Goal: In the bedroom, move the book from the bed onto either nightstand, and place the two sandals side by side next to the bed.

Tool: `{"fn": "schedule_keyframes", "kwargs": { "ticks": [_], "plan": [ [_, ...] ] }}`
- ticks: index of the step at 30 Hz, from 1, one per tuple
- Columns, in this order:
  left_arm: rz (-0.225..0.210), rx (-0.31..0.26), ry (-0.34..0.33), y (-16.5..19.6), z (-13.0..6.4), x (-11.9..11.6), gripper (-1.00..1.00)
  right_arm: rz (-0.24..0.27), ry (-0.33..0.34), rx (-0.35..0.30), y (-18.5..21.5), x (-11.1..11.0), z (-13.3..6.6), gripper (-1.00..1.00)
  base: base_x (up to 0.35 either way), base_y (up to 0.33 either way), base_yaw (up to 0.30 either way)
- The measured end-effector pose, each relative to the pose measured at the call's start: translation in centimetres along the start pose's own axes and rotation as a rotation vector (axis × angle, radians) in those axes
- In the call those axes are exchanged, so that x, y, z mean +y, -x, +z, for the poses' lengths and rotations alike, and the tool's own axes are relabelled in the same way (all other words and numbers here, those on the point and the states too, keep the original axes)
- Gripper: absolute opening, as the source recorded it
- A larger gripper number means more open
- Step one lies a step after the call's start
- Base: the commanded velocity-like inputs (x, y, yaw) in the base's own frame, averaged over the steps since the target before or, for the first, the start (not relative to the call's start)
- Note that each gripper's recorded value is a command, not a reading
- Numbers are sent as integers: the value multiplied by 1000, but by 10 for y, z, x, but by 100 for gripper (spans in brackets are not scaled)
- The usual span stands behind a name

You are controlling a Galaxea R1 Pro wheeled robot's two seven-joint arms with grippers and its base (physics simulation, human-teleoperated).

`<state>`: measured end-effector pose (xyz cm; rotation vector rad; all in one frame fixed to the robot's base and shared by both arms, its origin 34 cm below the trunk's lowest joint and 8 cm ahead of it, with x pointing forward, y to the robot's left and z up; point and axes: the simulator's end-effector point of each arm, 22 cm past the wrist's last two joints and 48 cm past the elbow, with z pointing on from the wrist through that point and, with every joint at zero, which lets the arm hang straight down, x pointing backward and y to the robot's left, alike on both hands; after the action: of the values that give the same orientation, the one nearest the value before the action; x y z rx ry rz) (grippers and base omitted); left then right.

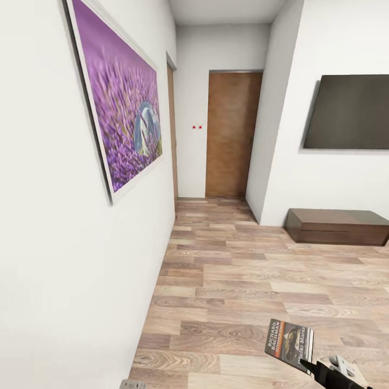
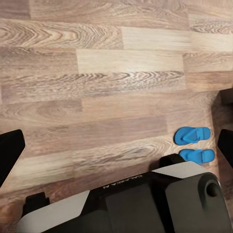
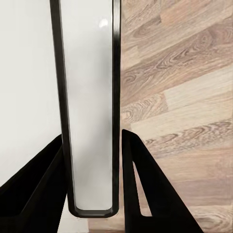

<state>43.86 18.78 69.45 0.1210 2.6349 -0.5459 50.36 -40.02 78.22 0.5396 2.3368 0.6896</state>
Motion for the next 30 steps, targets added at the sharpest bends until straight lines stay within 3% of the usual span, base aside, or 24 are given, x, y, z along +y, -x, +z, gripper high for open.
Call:
{"fn": "schedule_keyframes", "kwargs": {
  "ticks": [6, 22, 30],
  "plan": [
    [0, 0, 0, 0, 0, 0, 100, 0, 0, 0, 0, 0, 0, -100, 268, 11, 0],
    [0, 1, 0, 0, 0, 0, 100, 1, 0, 0, 0, 0, 0, -100, 18, 0, -93],
    [0, 0, 0, 0, 0, 0, 100, 0, -1, 0, 0, 0, 0, -100, 217, 0, -8]
  ]
}}
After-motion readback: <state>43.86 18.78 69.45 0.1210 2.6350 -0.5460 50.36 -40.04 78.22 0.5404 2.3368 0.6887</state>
